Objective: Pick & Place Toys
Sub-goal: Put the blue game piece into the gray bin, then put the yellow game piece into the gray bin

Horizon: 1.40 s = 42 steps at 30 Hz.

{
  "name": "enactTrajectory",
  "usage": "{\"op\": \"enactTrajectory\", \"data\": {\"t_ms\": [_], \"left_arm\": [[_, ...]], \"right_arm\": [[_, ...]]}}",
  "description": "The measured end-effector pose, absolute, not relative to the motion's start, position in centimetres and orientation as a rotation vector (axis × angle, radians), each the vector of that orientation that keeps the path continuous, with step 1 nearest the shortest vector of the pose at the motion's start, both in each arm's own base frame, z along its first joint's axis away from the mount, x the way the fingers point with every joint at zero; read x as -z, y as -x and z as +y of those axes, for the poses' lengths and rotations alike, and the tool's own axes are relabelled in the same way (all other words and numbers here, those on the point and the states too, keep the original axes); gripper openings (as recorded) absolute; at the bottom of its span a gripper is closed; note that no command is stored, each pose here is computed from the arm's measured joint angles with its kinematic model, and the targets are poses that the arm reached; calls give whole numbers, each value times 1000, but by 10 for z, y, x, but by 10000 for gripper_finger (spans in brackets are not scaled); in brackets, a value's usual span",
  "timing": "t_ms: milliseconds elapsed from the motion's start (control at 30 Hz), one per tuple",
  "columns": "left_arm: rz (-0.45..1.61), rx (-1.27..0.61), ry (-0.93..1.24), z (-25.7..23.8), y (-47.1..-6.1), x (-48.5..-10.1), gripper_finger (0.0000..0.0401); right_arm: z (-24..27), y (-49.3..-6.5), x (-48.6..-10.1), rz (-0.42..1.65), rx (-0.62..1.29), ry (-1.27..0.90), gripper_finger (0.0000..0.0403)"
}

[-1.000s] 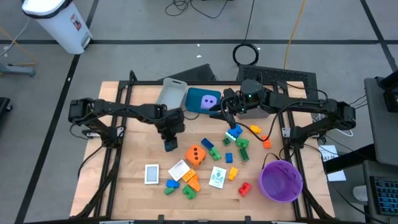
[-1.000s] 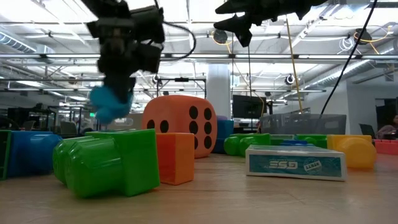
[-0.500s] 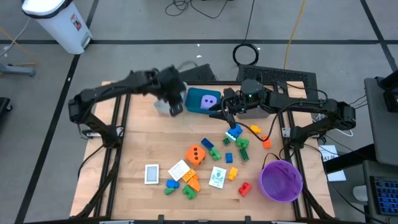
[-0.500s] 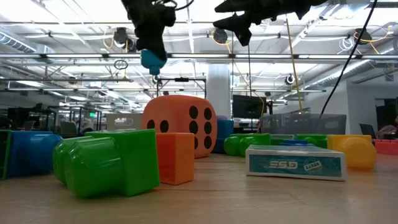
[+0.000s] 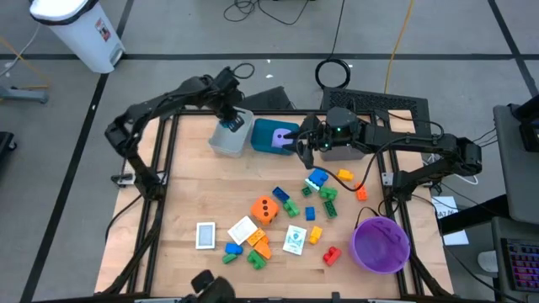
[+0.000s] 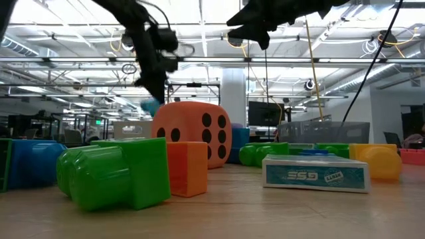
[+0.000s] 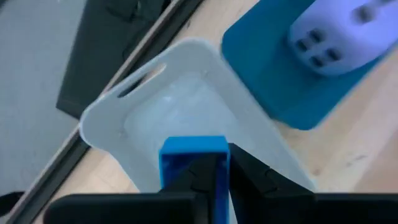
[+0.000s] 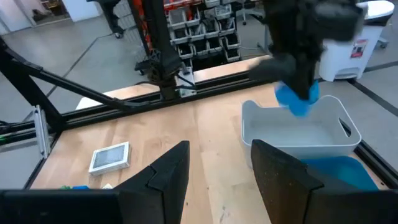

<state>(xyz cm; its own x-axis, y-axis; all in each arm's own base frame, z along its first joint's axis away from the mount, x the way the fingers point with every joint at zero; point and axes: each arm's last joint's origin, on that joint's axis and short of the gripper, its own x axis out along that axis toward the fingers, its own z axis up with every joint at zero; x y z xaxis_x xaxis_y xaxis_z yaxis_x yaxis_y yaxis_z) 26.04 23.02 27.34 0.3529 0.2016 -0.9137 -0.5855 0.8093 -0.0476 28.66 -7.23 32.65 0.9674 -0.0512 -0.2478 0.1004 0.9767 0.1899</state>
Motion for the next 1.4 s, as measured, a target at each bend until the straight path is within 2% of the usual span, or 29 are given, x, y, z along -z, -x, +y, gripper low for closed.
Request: {"op": "enactTrajectory", "data": {"t_ms": [300,467,667,900,1100,1267,1400], "left_arm": [[1141,-539,442,249,-268,-243,46],[1112,-535,476,244,-262,-256,47],[1020,-589,571,222,-242,-296,47],[674,-701,796,167,-216,-368,47],[260,-660,910,106,-191,-429,47],[-77,-690,1017,71,-173,-459,47],[-230,-671,1032,56,-172,-472,47]], "right_arm": [[-72,-287,-326,245,75,-203,167],[-72,-287,-326,245,75,-203,167],[-72,-287,-326,245,74,-204,167],[-72,-287,-326,245,74,-204,167],[-72,-287,-326,245,74,-204,167],[-72,-287,-326,245,74,-204,167],[-72,-287,-326,245,74,-204,167]]}}
